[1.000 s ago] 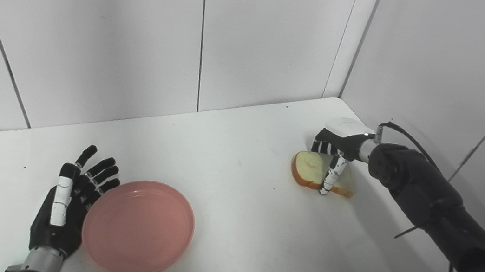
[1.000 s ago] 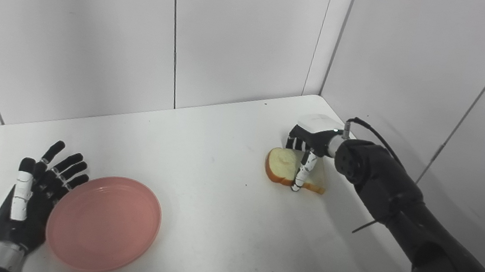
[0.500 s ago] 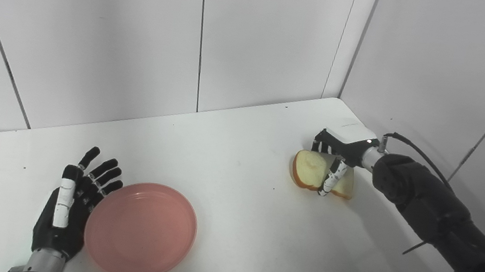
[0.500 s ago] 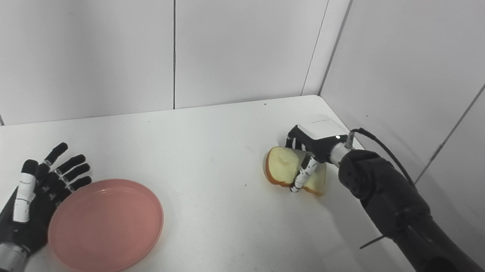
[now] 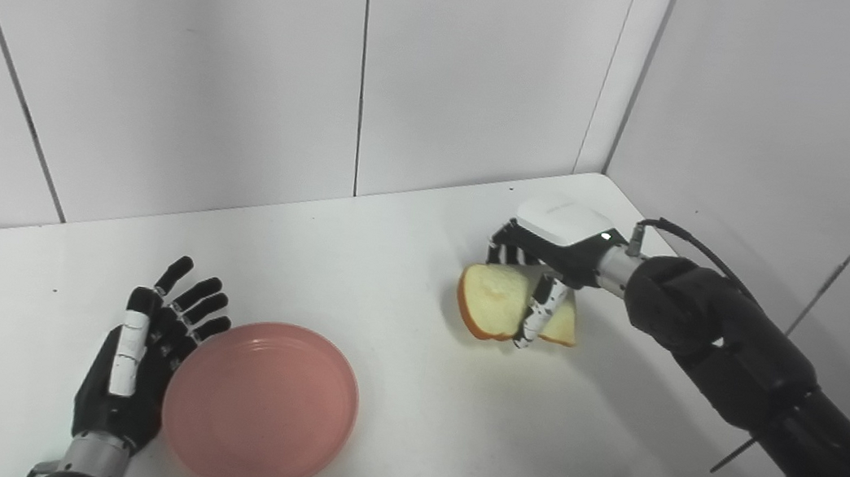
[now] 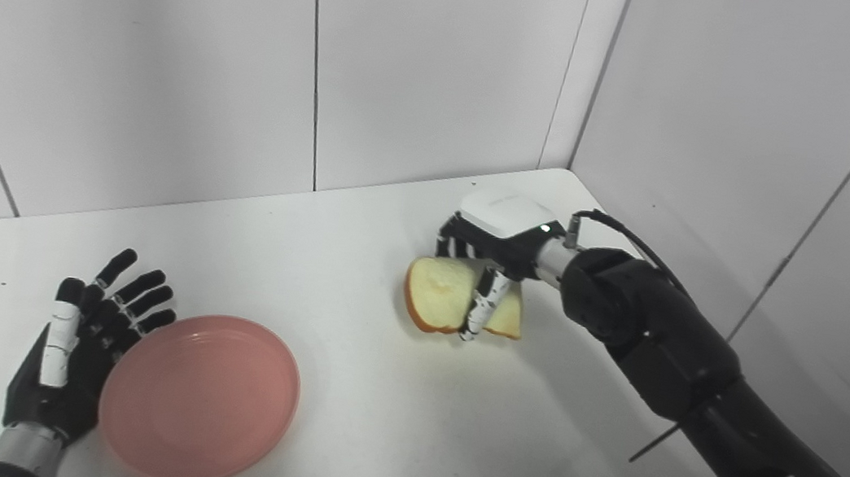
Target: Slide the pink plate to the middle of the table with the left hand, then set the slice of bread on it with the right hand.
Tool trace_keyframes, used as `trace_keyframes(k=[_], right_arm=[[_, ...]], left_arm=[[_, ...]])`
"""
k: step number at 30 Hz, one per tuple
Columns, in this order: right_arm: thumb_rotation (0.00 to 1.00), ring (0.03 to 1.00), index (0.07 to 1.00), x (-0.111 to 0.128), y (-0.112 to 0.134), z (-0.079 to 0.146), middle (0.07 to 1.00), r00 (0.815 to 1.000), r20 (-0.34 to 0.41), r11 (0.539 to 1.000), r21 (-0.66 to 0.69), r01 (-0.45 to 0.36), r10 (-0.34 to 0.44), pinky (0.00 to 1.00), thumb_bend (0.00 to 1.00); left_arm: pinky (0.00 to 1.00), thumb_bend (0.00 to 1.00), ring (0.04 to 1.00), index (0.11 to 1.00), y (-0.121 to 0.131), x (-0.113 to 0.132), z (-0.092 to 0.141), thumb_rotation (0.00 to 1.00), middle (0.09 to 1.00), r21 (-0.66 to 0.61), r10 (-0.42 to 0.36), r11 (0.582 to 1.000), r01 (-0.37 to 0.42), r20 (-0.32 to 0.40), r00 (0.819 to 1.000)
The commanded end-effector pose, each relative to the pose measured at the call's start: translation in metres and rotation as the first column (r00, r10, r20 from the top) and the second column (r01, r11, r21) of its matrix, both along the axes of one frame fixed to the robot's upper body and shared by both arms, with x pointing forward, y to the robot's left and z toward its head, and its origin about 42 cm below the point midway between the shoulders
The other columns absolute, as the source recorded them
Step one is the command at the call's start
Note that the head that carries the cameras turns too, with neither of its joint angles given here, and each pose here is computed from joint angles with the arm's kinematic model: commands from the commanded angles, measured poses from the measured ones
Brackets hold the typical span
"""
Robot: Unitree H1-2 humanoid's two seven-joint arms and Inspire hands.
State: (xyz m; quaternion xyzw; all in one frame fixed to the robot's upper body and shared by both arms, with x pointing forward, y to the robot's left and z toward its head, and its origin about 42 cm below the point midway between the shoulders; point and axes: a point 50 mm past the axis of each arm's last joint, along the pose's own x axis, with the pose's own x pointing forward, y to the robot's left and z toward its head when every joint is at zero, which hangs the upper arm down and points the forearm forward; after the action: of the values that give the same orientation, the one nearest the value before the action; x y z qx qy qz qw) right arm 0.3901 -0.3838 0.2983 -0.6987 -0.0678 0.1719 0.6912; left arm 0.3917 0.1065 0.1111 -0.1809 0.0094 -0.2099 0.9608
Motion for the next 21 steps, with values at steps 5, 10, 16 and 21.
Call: trace_keyframes(k=[5, 10, 16, 21], right_arm=[[0.01, 0.372, 0.479, -0.002, 0.035, 0.041, 0.479, 0.989, 0.080, 0.992, -0.010, -0.125, 0.125, 0.31, 0.53], [0.01, 0.358, 0.482, -0.008, 0.054, 0.047, 0.475, 0.975, 0.093, 0.979, 0.013, -0.202, 0.200, 0.29, 0.53], [0.01, 0.366, 0.482, -0.014, 0.074, 0.044, 0.477, 0.963, 0.091, 0.966, 0.032, -0.258, 0.254, 0.29, 0.53], [0.01, 0.365, 0.486, -0.017, 0.084, 0.039, 0.473, 0.957, 0.071, 0.957, 0.044, -0.285, 0.282, 0.29, 0.53]], left_arm=[[0.74, 0.89, 0.777, 0.875, -0.018, -0.022, -0.032, 0.78, 0.771, 0.019, -0.006, 1.000, 0.010, -0.155, 0.988], [0.76, 0.90, 0.778, 0.878, -0.030, -0.022, -0.029, 0.79, 0.773, 0.026, -0.008, 1.000, 0.013, -0.156, 0.988], [0.70, 0.89, 0.755, 0.858, -0.045, -0.021, -0.026, 0.80, 0.758, 0.033, -0.010, 0.999, 0.015, -0.151, 0.988], [0.72, 0.90, 0.755, 0.845, -0.055, -0.020, -0.024, 0.81, 0.765, 0.041, -0.010, 0.999, 0.017, -0.150, 0.989]])
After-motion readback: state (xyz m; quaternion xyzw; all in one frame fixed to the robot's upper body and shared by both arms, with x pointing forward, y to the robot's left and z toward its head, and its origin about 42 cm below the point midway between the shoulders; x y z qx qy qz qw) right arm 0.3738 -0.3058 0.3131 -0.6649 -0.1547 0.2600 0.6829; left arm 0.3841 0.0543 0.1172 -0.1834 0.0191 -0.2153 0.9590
